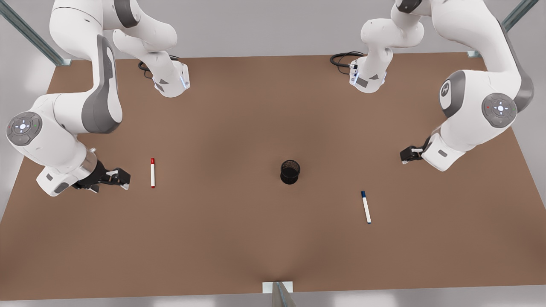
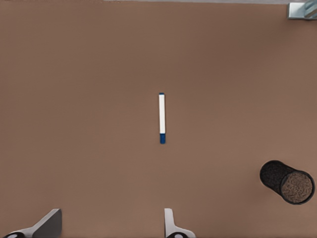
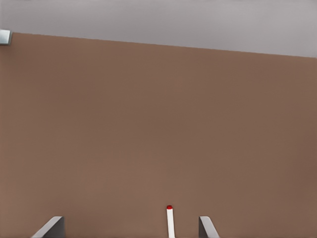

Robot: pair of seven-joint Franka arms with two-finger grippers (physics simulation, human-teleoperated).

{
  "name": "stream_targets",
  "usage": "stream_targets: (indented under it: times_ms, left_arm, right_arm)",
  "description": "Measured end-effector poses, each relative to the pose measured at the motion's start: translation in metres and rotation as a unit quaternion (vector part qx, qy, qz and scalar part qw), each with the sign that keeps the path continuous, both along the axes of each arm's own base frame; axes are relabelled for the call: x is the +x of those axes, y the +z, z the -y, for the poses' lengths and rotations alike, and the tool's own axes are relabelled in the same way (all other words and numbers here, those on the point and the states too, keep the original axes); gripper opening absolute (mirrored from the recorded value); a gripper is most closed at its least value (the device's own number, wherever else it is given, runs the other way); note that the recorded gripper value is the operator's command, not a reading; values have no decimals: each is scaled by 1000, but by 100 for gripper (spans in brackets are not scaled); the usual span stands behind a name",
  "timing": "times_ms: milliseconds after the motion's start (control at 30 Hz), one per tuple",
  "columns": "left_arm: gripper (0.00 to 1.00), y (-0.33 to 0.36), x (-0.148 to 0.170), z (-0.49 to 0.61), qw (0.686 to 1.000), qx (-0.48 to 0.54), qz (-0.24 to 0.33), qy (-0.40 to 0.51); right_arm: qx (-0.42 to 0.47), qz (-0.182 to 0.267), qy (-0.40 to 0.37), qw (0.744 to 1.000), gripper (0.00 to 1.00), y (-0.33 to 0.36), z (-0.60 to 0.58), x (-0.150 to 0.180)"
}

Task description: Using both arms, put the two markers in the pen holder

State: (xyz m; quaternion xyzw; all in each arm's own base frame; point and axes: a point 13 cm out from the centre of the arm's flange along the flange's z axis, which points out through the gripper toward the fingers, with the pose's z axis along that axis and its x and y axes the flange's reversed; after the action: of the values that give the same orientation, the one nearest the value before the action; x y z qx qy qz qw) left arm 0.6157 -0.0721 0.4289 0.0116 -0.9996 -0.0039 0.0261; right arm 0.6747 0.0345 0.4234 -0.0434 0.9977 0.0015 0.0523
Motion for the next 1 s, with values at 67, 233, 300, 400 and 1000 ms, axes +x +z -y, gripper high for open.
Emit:
stream_targets:
  times_ms: [67,233,300,400,1000]
  left_arm:
    - [100,-11,7,1,1000,0,-2,-4]
    - [100,-174,49,42,999,1,-47,-9]
    - [100,-219,59,43,999,-1,-45,4]
    - [100,-267,72,42,999,-4,-35,23]
    - [50,-376,107,45,997,-8,7,72]
  right_arm:
    - [0,-1,0,1000,100,-3,1,2]
    - [-3,-29,-11,1000,100,-73,17,13]
    - [-4,-47,-19,999,100,-114,30,13]
    - [-4,-70,-26,997,100,-162,41,-7]
    - [-5,-129,-20,991,99,-316,37,-126]
